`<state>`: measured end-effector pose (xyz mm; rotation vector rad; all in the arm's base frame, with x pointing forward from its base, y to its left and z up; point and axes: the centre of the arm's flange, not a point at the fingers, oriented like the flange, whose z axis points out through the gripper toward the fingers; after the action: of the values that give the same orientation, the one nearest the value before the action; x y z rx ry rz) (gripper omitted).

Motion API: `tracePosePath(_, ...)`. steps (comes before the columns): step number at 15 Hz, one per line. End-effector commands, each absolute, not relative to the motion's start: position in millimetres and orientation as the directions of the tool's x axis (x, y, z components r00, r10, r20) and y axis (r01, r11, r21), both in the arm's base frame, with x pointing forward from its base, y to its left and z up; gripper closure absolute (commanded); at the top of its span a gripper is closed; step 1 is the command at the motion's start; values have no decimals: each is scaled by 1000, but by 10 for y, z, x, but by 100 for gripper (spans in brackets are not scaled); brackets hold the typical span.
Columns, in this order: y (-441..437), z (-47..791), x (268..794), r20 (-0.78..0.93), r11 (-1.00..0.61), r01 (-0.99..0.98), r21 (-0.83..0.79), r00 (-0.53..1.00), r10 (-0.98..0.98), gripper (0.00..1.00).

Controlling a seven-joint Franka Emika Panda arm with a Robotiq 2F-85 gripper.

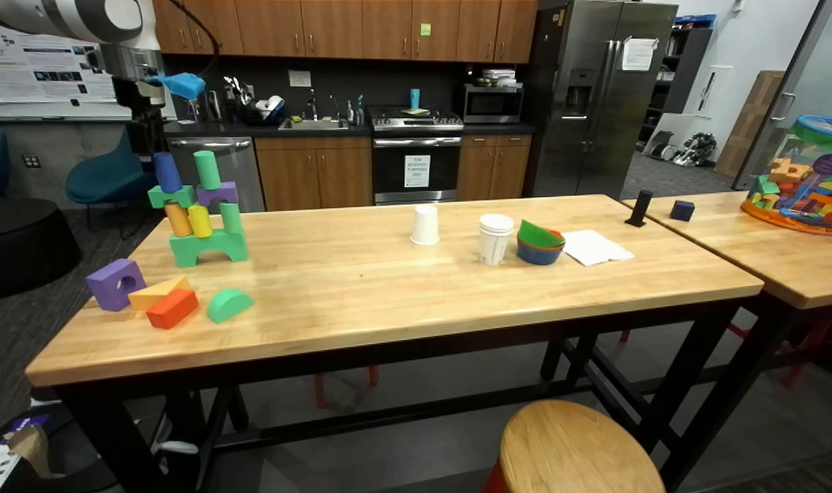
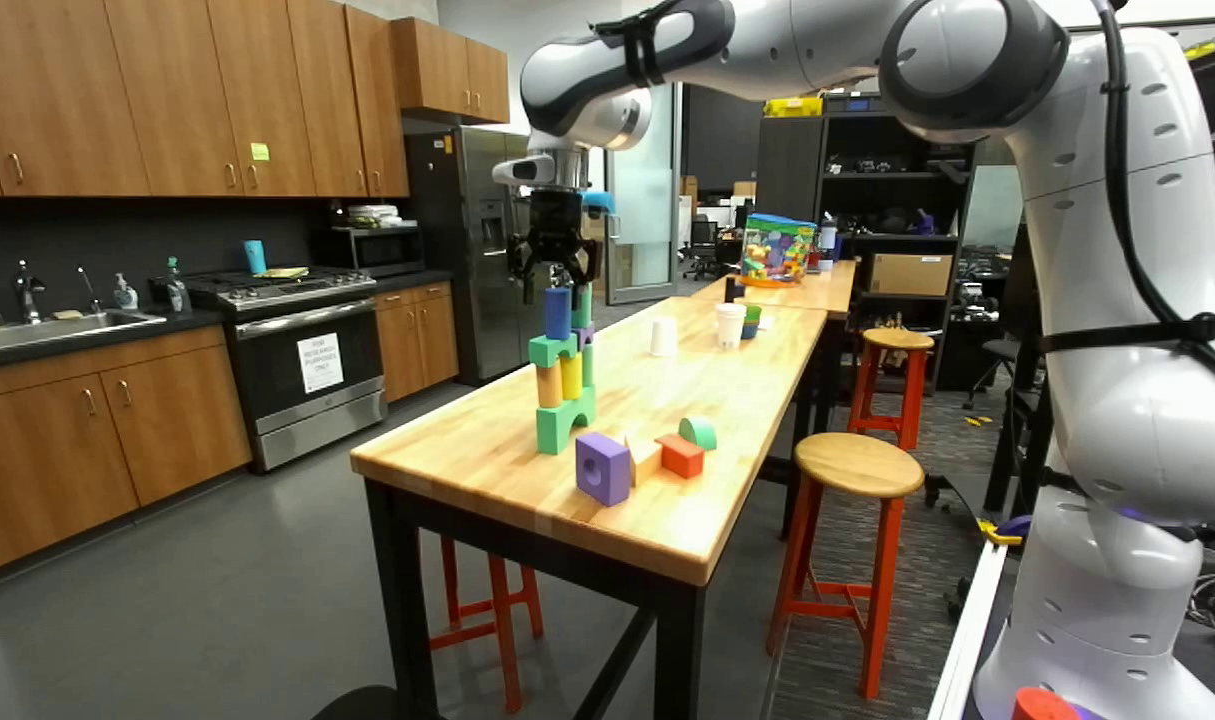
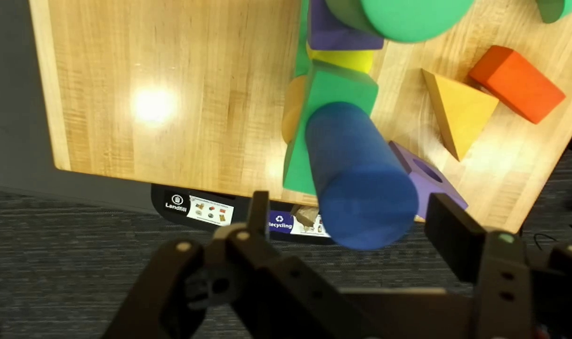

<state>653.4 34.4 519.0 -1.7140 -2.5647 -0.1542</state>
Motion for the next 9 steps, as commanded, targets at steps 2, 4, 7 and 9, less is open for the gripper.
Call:
tracePosePath(2,411,5369,6486,86,416,907,64,-420,903,0)
tracePosePath(4,425,5510,6493,68,422,903,84,-428,901,0)
tracePosePath(7,424,5783,6516,39,431,894,122,-438,898,0)
tracePosePath(9,410,5996,6525,1,432,889,150,-438,899,0)
